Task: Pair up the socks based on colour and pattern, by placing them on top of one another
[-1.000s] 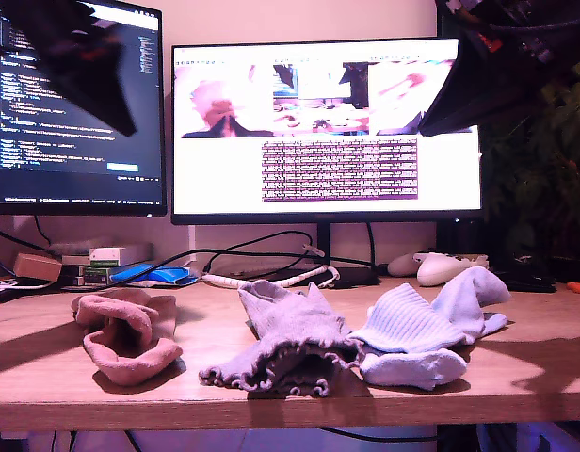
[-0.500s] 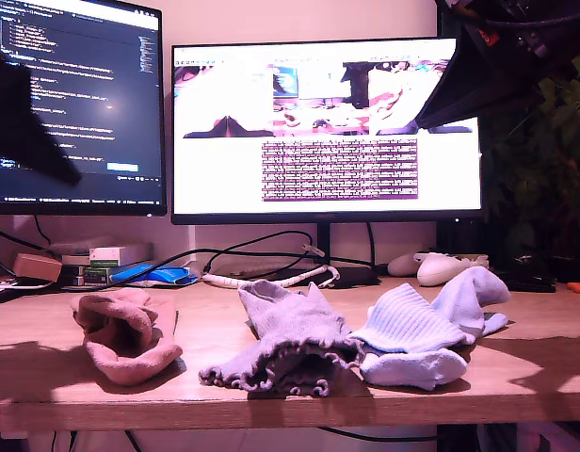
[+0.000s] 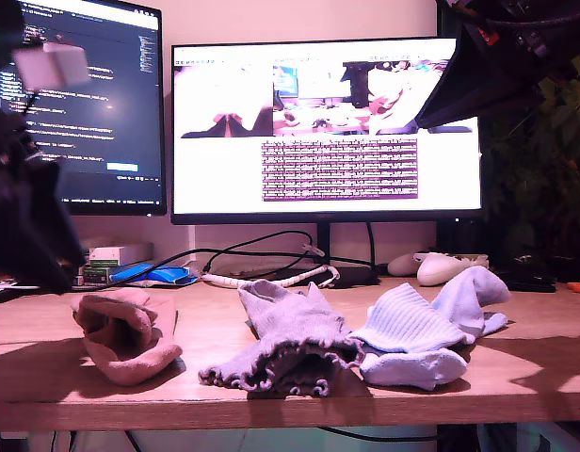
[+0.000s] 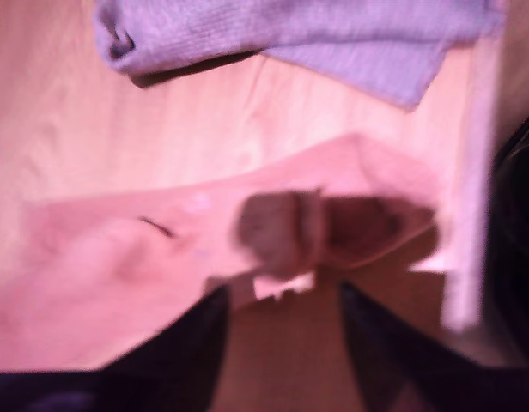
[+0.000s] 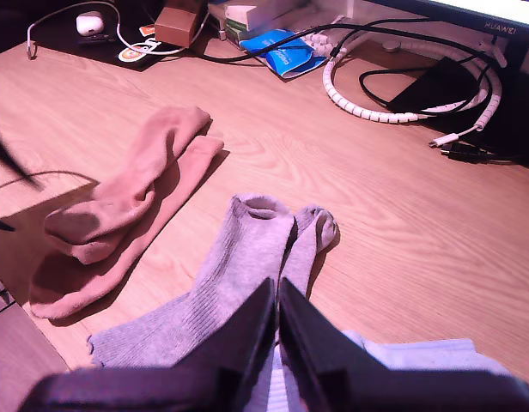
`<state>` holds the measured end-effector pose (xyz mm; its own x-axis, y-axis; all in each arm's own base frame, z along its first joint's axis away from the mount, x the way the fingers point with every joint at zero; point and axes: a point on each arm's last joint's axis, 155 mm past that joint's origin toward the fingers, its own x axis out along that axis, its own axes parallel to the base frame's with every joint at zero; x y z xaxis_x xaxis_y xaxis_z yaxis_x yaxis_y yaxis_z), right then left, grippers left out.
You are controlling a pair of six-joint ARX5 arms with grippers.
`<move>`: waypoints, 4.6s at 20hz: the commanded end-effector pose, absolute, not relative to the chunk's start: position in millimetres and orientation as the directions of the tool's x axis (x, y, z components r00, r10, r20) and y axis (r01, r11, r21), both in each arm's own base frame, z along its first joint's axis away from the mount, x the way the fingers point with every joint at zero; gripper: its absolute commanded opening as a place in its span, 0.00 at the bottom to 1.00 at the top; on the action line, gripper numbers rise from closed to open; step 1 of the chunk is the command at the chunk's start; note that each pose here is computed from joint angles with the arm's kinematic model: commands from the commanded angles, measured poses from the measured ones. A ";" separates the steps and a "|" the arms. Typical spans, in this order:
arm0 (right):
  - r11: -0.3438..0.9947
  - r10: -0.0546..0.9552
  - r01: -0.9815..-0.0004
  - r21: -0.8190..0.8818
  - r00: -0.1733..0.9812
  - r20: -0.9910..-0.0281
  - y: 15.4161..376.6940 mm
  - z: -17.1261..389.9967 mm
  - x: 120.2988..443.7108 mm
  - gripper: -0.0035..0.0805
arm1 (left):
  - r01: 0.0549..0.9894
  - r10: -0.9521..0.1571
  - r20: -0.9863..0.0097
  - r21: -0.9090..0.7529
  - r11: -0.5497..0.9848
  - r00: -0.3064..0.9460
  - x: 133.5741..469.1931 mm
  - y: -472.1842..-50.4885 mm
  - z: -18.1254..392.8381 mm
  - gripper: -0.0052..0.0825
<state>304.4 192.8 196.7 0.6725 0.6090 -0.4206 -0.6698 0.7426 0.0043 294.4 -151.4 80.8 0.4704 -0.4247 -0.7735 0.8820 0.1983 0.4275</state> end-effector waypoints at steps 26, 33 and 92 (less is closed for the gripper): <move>0.740 0.610 -0.672 0.014 0.663 -0.434 192.7 188.7 301.1 0.03 | 0.852 -0.481 -0.712 0.494 0.174 0.511 303.9 -196.6 100.6 0.03; 0.740 0.610 -0.672 0.014 0.663 -0.434 192.8 188.6 301.1 0.03 | 0.928 -0.478 -0.798 0.347 0.132 0.367 265.3 -200.9 78.3 0.03; 0.971 0.240 -0.221 0.093 0.904 -0.354 51.7 196.0 237.6 0.03 | 0.414 -0.418 -0.309 -0.083 0.907 0.854 237.8 -92.0 207.2 0.03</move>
